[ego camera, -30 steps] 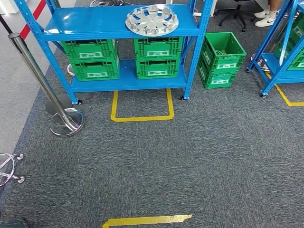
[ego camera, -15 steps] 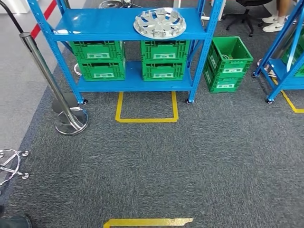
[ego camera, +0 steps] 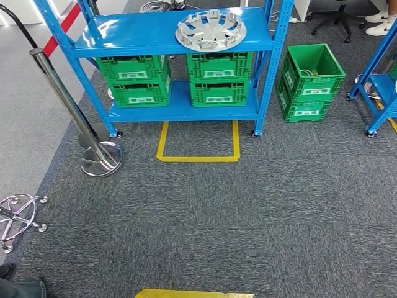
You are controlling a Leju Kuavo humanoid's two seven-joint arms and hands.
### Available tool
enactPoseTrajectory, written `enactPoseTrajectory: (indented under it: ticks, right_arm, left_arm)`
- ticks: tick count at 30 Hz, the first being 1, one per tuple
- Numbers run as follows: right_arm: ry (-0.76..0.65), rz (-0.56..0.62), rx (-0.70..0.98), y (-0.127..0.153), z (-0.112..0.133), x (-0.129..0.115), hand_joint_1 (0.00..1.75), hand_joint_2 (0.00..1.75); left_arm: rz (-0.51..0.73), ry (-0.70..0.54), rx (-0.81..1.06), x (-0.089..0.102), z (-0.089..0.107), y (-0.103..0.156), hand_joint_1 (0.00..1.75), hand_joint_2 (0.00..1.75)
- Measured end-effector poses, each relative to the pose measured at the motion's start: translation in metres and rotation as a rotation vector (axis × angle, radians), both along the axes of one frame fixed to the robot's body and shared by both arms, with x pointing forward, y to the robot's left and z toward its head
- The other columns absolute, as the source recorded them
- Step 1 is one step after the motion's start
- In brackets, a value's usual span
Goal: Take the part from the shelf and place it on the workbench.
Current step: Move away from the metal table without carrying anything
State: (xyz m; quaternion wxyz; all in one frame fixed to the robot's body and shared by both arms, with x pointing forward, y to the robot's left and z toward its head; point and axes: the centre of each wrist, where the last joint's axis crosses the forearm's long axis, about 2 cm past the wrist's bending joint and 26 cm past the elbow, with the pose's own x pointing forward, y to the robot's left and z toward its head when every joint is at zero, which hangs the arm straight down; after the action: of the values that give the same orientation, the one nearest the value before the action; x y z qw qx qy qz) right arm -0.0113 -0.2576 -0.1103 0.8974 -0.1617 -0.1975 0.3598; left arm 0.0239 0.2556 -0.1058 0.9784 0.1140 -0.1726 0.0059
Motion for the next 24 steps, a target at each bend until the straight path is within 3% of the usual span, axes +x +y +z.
enactPoseTrajectory:
  ticks: [24]
  right_arm:
    - [0.014,0.001,-0.005,-0.0050,-0.0006,0.0014,0.00,0.00]
  left_arm:
    - [0.009,-0.003,0.013,-0.0052,0.0005,-0.0021,0.00,0.00]
